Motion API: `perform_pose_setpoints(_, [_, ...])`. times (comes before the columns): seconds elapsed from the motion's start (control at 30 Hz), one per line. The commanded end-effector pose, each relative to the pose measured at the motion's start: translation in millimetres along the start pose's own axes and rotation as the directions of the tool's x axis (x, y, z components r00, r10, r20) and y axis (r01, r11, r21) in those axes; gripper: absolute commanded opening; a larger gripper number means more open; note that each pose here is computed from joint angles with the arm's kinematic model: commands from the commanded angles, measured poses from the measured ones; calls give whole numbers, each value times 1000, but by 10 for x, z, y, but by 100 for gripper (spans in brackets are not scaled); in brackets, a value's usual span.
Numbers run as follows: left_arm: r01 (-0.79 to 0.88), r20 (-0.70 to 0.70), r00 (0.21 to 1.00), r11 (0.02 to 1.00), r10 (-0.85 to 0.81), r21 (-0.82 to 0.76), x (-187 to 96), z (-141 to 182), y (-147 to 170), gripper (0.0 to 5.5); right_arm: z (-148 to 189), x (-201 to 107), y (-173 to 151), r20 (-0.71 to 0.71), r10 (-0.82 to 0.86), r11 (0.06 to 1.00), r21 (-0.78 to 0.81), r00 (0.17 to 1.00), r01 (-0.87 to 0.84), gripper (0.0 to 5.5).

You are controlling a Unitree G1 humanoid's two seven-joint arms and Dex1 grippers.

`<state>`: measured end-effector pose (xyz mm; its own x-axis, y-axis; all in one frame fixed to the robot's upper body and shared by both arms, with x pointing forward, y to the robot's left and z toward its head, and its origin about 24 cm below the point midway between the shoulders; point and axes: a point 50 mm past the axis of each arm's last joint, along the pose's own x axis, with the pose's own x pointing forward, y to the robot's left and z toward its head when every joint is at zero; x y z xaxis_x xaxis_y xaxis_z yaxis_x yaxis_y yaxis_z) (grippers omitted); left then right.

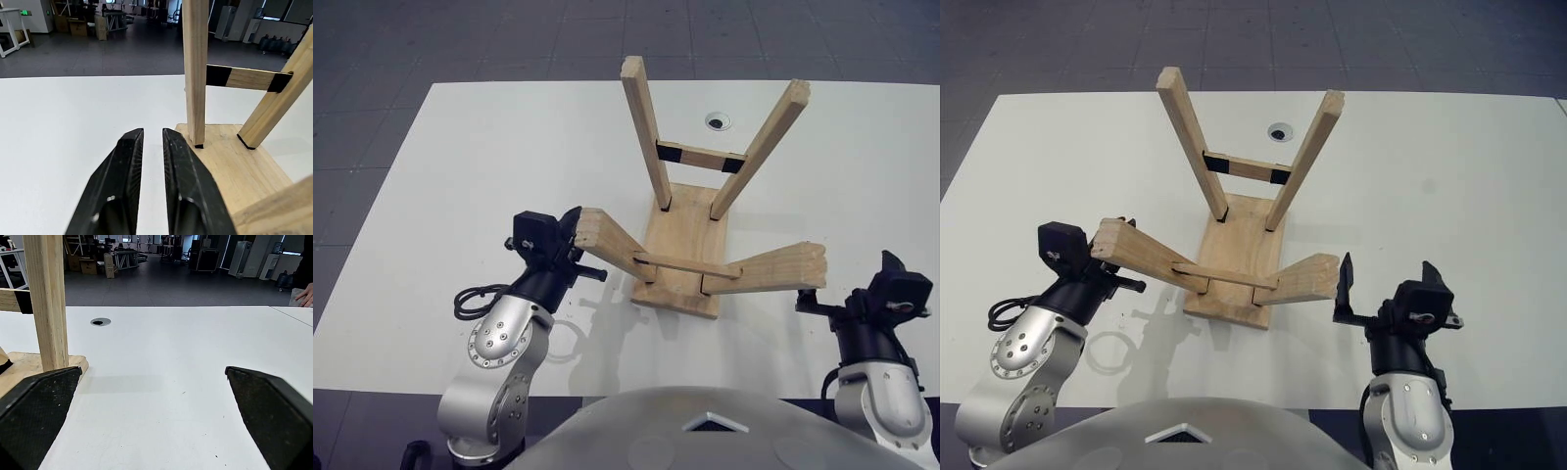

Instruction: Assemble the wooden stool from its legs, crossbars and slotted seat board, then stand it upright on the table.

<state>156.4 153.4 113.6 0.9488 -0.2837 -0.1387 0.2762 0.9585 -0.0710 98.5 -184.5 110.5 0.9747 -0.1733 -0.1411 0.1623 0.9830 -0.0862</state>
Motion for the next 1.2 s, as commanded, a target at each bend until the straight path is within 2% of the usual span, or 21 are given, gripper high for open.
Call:
perform_pose_setpoints(0.03, [49,29,998,998,-51,39,-26,-52,66,70,-170,-81,-115,-57,-61,998,-22,997,60,548])
perform_pose_setpoints(0.17, [-14,23,1000,998,13,67,-26,-117,225,70,-250,-66,-222,-64,-121,993,-10,991,121,548])
perform_pose_setpoints(0.37, [-50,-3,999,995,50,86,-87,-155,276,70,-224,-71,-215,-48,-114,993,4,992,115,548])
perform_pose_setpoints(0.43, [4,-11,1000,997,-3,71,-106,-148,156,70,-184,-68,-36,-29,17,999,53,999,-15,548])
perform_pose_setpoints(0.47, [62,-29,998,996,-60,66,-124,-165,61,70,-139,-93,146,-2,156,986,63,988,-155,548])
perform_pose_setpoints(0.57, [321,-94,944,946,-315,53,-240,-214,-315,70,70,-279,589,141,483,869,41,864,-493,548])
perform_pose_setpoints(0.63, [430,-87,901,902,-425,46,-322,-178,-485,70,154,-387,713,203,575,809,5,792,-588,548])
perform_pose_setpoints(0.7, [443,-71,896,895,-439,53,-352,-136,-516,70,133,-412,732,197,578,808,-9,792,-588,548])
perform_pose_setpoints(0.8, [433,-67,901,900,-429,51,-361,-124,-513,70,96,-366,691,177,521,848,5,835,-530,548])
perform_pose_setpoints(0.97, [408,-62,912,911,-405,51,-344,-119,-487,70,47,-174,527,141,401,916,-94,905,-391,548])
perform_pose_setpoints(1.2, [393,-59,919,918,-390,57,-322,-111,-460,70,10,-99,349,105,336,930,-191,936,-313,548])
